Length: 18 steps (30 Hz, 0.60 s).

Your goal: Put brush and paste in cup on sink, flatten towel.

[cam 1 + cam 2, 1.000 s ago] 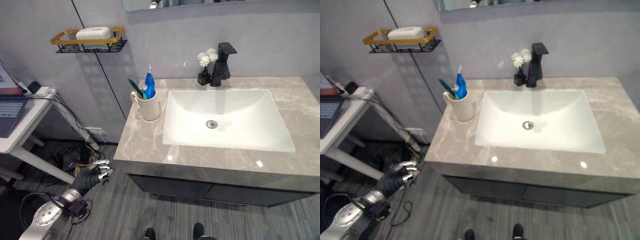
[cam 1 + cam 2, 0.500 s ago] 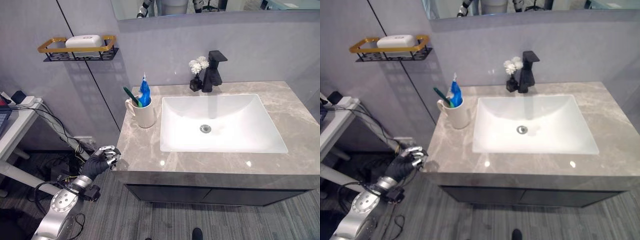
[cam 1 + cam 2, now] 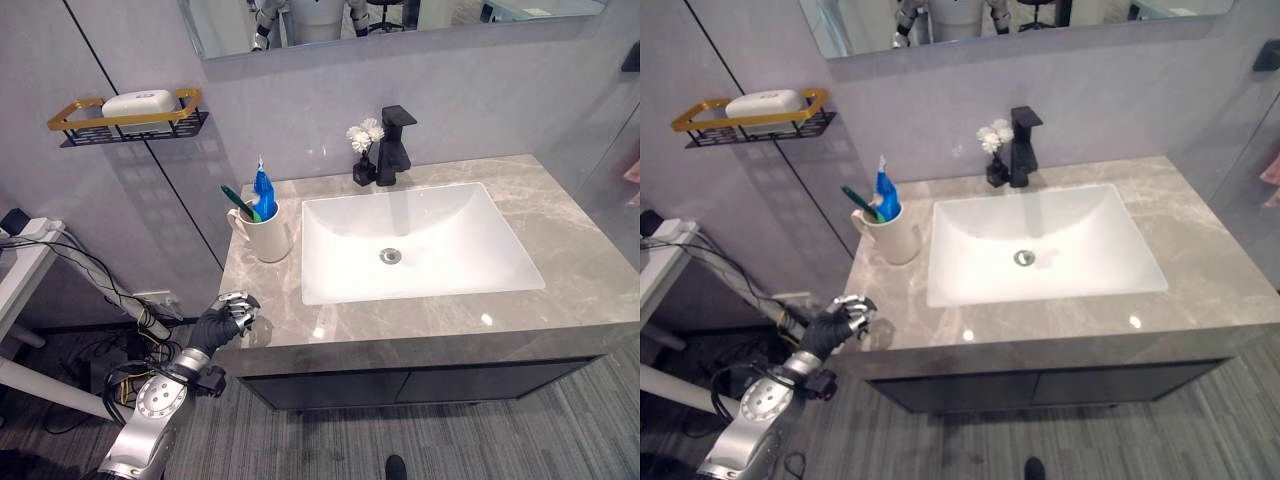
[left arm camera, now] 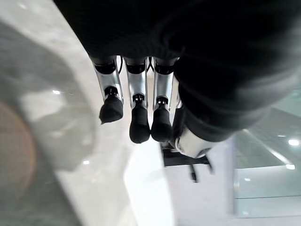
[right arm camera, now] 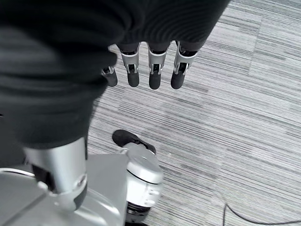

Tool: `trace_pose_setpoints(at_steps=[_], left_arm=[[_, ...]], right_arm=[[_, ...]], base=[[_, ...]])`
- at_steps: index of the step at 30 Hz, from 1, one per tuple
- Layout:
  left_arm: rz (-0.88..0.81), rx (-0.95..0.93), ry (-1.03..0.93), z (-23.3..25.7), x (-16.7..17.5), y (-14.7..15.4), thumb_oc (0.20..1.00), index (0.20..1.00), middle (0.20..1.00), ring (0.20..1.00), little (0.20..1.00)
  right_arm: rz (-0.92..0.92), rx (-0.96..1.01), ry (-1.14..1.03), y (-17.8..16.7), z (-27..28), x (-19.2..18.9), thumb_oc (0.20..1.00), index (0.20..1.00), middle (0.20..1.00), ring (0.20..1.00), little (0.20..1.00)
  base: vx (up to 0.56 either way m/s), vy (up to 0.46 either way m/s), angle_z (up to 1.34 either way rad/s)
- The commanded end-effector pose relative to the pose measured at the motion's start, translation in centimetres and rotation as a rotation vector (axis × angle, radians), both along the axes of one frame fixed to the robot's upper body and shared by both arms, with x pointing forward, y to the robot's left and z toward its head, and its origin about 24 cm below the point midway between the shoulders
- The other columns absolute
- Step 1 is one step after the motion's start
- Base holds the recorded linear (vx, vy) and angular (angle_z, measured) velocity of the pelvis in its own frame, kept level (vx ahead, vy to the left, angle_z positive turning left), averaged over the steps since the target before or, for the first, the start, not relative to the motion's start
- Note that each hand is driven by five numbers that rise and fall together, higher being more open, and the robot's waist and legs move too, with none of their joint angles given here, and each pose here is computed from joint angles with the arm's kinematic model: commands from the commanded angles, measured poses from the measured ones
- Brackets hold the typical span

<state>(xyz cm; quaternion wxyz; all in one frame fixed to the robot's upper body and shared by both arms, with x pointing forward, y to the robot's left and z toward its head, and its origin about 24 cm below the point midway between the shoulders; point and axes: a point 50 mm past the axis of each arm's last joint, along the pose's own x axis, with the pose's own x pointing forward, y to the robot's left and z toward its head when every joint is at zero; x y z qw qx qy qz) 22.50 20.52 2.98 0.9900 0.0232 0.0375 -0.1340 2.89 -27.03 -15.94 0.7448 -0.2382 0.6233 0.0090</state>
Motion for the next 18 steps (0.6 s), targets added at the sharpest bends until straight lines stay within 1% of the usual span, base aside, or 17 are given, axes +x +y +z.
trace_pose_setpoints(at_steps=[1,3,5,12,18], left_arm=[[0.026,-0.024,-0.192,3.8,3.0,-0.2,0.2,0.2,0.2,0.2,0.2],[0.033,-0.019,-0.199,4.0,3.3,-0.2,0.2,0.2,0.2,0.2,0.2],[0.054,-0.005,-0.22,4.6,4.4,-0.2,0.2,0.2,0.2,0.2,0.2],[0.068,-0.001,-0.206,4.6,6.0,-0.8,0.2,0.2,0.2,0.2,0.2],[0.103,0.027,-0.217,5.0,6.8,-0.5,0.2,0.2,0.2,0.2,0.2]], right_arm=[[0.04,-0.039,-0.038,-0.5,0.3,2.3,1.0,1.0,1.0,1.0,1.0],[0.04,-0.042,-0.044,-0.6,0.4,2.4,1.0,1.0,1.0,1.0,1.0],[0.041,-0.05,-0.062,-0.7,0.5,3.0,1.0,1.0,1.0,1.0,1.0],[0.029,-0.058,-0.092,-0.9,0.7,4.0,1.0,1.0,1.0,1.0,1.0],[0.049,-0.053,-0.103,-0.5,0.7,4.8,1.0,1.0,1.0,1.0,1.0]], base=[[-0.06,-0.034,-0.04],[-0.06,-0.027,0.01],[-0.09,-0.034,0.02],[-0.03,-0.011,0.09],[0.0,0.0,0.0]])
